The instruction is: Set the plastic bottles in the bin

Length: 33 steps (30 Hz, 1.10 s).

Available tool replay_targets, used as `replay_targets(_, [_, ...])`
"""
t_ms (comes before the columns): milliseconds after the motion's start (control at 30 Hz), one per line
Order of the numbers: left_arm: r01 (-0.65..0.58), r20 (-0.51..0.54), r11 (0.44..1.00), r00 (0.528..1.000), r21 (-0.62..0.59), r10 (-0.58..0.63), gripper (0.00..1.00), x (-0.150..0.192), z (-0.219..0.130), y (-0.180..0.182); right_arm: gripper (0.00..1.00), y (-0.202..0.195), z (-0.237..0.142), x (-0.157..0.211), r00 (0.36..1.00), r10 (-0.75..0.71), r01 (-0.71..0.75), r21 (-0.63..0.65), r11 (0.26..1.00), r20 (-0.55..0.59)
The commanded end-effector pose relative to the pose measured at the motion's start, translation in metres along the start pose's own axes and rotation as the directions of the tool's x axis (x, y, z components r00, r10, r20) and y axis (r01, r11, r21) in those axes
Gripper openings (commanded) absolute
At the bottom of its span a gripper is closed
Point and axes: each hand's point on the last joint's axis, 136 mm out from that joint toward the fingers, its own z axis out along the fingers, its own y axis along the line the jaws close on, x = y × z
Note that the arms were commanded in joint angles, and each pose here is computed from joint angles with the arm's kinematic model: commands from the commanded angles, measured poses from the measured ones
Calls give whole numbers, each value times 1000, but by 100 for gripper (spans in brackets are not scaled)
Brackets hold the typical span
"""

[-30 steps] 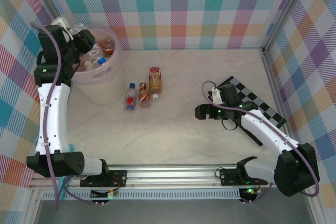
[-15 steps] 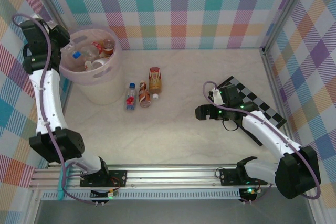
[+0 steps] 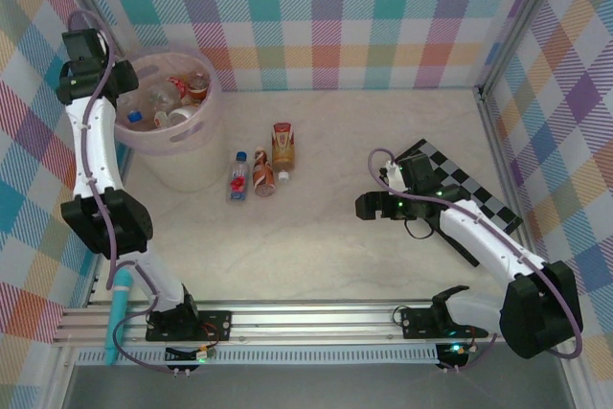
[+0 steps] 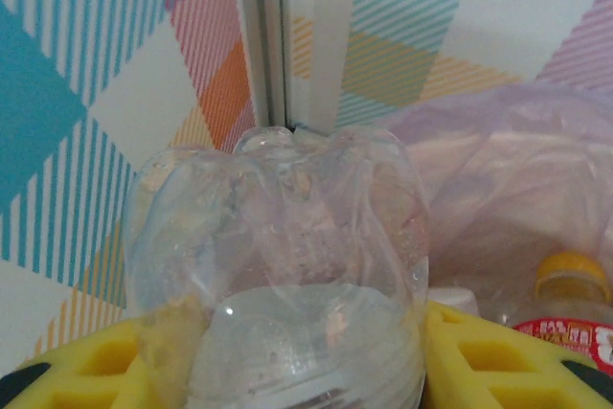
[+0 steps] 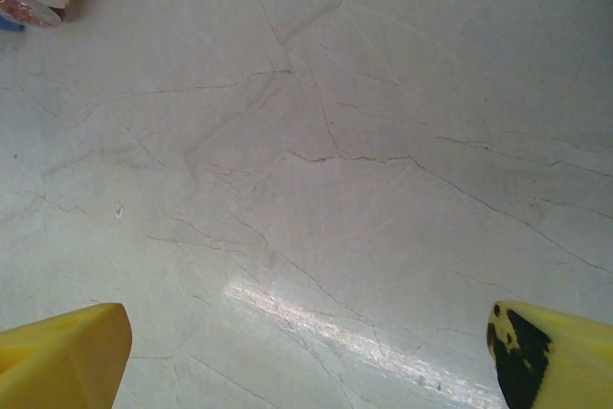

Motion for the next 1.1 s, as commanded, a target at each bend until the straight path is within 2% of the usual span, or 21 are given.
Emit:
replay_targets(0, [-162,-86,987,983,23,163,28,18,3,-14,95,8,2,-5,1000,9,-9,-37,999,6])
replay_targets(167, [-146,-120,988,981,58,152,55,26,10,-23,95,7,2,-2,1000,12,-12,-34,999,2])
replay_targets(233, [-142,-124,988,981,55,148,72,26,11,-25,95,6,3,-2,1000,13,-13,-33,999,1])
replay_targets(333, [-125,-111,991,985,46,129,91,22,8,-23,95,7,4,-2,1000,16,-16,-40,999,0])
replay_targets(433, [-109,-85,993,990,41,112,100,14,1,-23,95,6,5,-1,1000,18,-18,-39,999,-3])
replay_targets(867, [-73,20,994,997,77,72,100,-14,-48,-31,95,8,5,-1,1000,19,-19,-49,999,-1])
replay_targets(1067, [-42,96,995,995,88,33,100,-27,-90,-31,95,9,4,-2,1000,20,-19,-53,998,4])
